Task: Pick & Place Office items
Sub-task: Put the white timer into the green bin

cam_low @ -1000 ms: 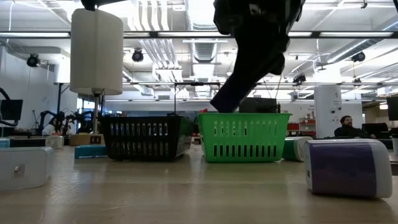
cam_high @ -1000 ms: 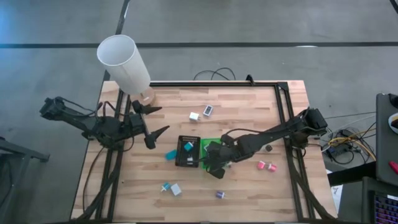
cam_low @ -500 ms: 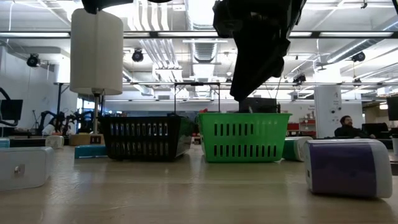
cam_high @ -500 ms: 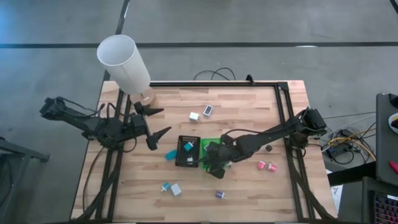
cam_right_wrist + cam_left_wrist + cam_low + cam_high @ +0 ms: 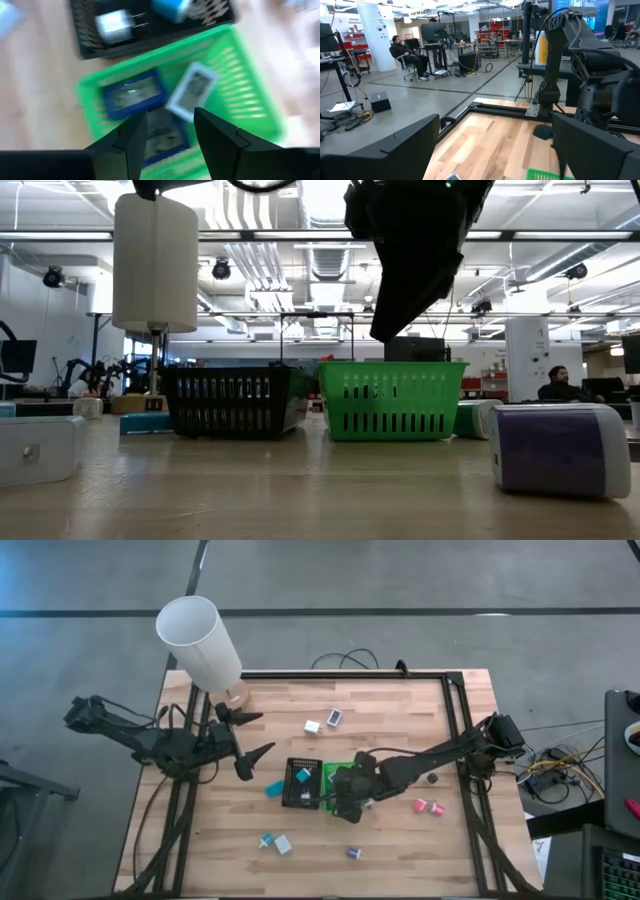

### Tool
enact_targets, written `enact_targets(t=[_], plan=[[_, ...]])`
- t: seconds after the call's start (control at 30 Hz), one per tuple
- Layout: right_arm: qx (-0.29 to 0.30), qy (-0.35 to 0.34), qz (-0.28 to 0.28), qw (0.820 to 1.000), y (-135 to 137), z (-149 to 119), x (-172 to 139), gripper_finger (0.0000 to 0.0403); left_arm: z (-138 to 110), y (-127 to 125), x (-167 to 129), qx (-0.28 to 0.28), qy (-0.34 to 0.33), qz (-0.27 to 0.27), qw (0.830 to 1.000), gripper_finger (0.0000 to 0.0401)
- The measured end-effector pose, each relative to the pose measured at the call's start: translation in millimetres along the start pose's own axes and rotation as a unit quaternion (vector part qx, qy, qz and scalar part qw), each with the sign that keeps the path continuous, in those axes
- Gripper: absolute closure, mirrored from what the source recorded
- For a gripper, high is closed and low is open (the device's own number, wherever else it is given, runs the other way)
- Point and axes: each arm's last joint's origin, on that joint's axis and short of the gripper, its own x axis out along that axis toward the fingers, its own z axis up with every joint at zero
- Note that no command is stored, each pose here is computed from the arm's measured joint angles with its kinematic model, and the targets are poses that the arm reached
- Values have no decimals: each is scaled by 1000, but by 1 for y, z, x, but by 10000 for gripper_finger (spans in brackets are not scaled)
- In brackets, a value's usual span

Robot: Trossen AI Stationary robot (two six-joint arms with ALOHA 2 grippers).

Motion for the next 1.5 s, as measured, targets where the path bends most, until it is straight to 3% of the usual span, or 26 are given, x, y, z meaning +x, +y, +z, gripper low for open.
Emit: enact_targets(t=[0.3,0.5,0.63,0.87,1.13,1.27,1.4,1.5], plan=[[-75,-4,-91,993,11,-26,-22,267,-1,0,0,-2,2,-4,1000,11],[-104,-79,-163,978,27,-59,-56,278,-2,-2,0,-39,5,-23,999,12],[-88,-154,-211,961,25,-89,-76,282,-5,-5,3,-40,15,-34,998,12],[-31,-256,-218,941,7,-126,-89,276,-13,-12,11,-29,30,-32,999,12],[-4,-318,-238,918,-23,-148,-81,278,-16,-7,38,-63,39,9,997,14],[27,-330,-230,915,-35,-154,-81,284,-9,1,58,-68,56,11,996,14],[54,-333,-216,916,-43,-156,-85,287,-1,18,80,-74,122,25,989,17],[73,-323,-201,922,-47,-156,-91,284,2,37,98,-105,197,26,974,18]])
